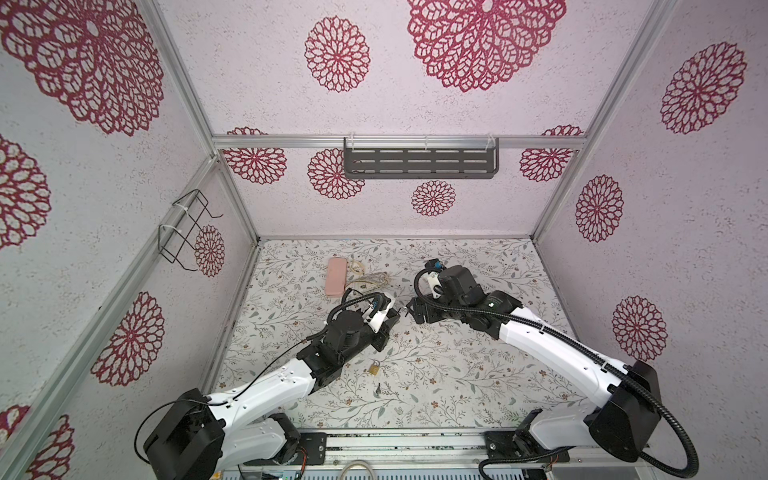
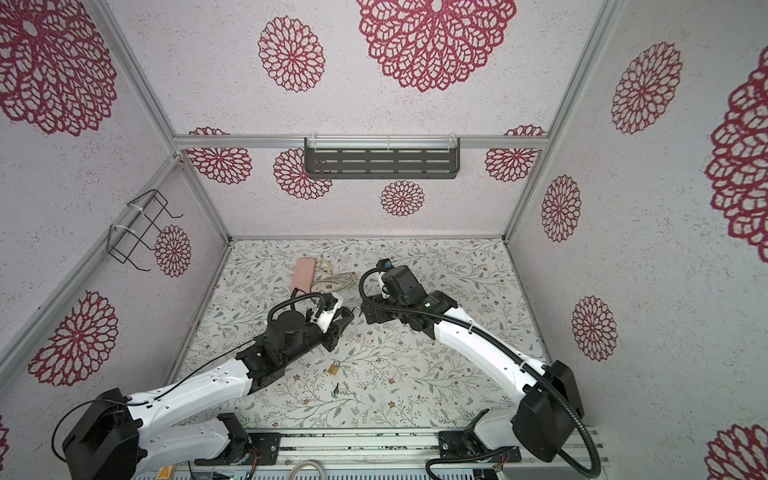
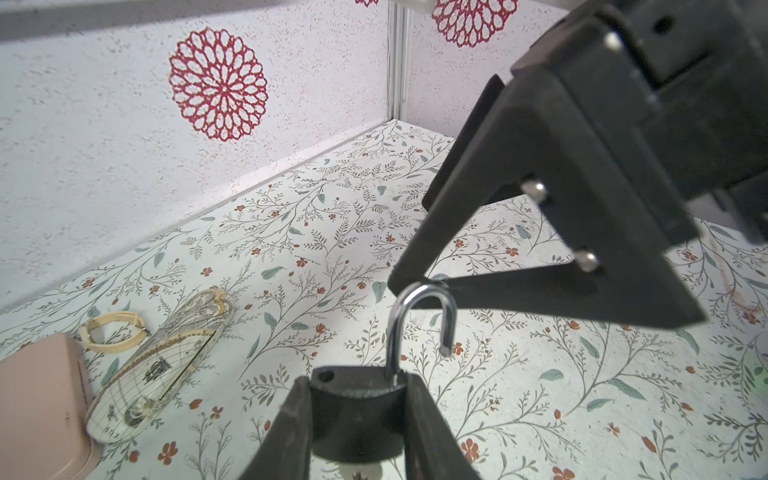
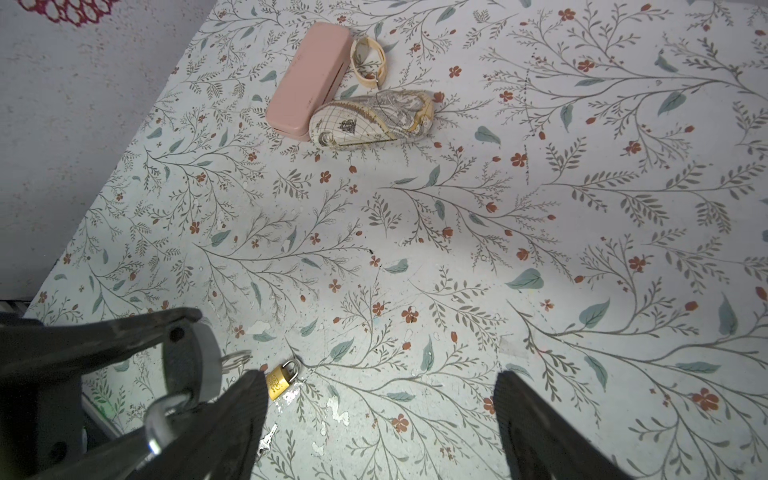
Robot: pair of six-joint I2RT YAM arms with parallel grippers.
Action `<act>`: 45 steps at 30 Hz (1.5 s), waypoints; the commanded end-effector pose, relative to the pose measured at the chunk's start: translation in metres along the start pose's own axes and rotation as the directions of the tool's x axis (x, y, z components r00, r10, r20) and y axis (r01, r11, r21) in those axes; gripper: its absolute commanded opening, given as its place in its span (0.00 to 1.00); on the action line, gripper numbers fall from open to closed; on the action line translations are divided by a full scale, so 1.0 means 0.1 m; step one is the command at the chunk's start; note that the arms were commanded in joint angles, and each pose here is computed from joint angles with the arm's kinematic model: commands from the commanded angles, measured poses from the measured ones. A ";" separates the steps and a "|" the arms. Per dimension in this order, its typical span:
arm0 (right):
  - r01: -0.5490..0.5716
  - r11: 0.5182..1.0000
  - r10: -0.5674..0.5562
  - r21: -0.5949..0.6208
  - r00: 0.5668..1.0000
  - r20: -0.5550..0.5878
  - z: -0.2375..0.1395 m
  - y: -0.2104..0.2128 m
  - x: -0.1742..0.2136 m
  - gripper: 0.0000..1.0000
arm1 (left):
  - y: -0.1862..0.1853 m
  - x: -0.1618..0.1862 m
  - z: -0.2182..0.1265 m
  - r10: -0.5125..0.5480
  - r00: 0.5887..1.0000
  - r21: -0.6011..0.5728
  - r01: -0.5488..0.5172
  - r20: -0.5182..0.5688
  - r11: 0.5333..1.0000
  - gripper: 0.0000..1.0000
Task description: Unlock with the key
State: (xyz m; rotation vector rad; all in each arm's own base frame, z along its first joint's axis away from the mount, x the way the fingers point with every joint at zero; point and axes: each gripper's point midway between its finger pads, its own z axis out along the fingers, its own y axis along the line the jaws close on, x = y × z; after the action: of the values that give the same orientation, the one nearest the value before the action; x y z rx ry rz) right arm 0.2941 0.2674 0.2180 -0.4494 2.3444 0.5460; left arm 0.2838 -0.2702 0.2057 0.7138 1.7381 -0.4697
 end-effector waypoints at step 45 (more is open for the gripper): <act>-0.181 0.982 0.184 -0.046 0.979 0.085 0.24 -0.23 0.45 0.88 | 0.86 1.80 -0.11 -0.739 0.501 -0.681 0.343 -0.450 0.647 0.00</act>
State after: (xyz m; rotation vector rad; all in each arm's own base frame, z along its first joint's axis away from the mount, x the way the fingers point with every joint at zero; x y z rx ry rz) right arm 0.2814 0.2459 0.1483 -0.2457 2.3592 0.6263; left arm 0.2973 -0.1614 0.0419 -0.1393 2.7368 -0.1186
